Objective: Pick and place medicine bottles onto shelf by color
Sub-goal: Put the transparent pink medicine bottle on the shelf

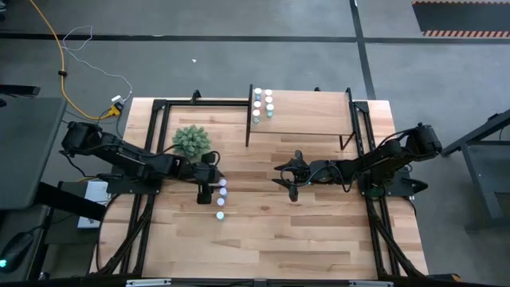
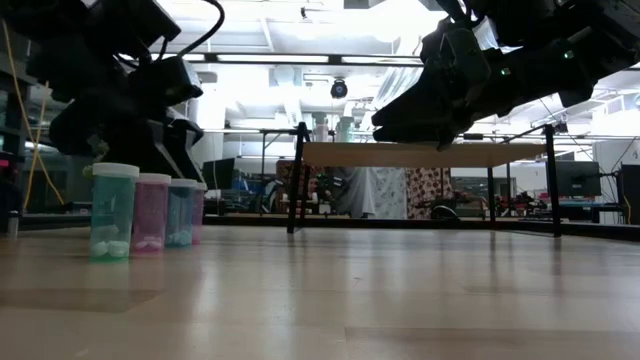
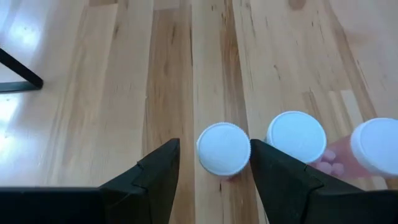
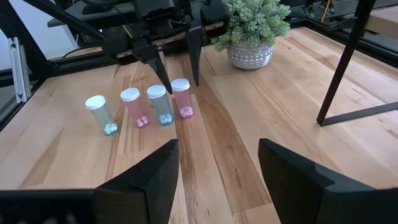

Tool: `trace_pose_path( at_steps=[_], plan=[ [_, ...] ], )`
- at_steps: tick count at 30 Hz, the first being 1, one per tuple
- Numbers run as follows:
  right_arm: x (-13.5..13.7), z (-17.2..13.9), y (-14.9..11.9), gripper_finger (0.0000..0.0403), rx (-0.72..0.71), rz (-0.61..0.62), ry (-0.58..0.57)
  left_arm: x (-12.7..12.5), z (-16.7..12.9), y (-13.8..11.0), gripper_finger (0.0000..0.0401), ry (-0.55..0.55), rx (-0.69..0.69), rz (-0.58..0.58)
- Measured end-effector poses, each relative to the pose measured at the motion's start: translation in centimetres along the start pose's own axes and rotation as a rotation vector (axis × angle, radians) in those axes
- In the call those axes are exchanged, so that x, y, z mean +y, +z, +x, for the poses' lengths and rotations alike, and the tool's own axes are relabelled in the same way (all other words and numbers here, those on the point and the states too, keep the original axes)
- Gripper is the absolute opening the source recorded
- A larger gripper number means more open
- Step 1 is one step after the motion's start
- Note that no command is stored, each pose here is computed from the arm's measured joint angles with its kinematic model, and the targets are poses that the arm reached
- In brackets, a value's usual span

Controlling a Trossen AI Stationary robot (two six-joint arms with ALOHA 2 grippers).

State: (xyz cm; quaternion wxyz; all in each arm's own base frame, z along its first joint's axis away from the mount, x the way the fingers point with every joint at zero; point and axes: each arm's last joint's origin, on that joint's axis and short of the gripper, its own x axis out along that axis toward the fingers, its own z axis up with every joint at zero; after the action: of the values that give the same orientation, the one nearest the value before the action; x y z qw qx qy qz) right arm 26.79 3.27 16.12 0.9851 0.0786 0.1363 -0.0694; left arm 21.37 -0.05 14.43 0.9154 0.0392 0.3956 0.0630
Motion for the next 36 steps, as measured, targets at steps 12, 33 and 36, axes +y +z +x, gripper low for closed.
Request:
trace_pose_path(
  at_steps=[12,33,36],
  plan=[
    [0.00,0.00,0.00,0.0211,0.000,0.000,0.000,-0.11,0.67,0.05,0.0184,0.001,-0.008,0.008],
    [0.00,0.00,0.00,0.0211,0.000,0.000,0.000,-0.09,0.67,0.15,0.0104,0.005,-0.018,0.006],
    [0.00,0.00,0.00,0.0211,0.000,0.000,0.000,-0.06,0.60,0.63,0.0117,0.013,-0.036,0.025]
  ],
)
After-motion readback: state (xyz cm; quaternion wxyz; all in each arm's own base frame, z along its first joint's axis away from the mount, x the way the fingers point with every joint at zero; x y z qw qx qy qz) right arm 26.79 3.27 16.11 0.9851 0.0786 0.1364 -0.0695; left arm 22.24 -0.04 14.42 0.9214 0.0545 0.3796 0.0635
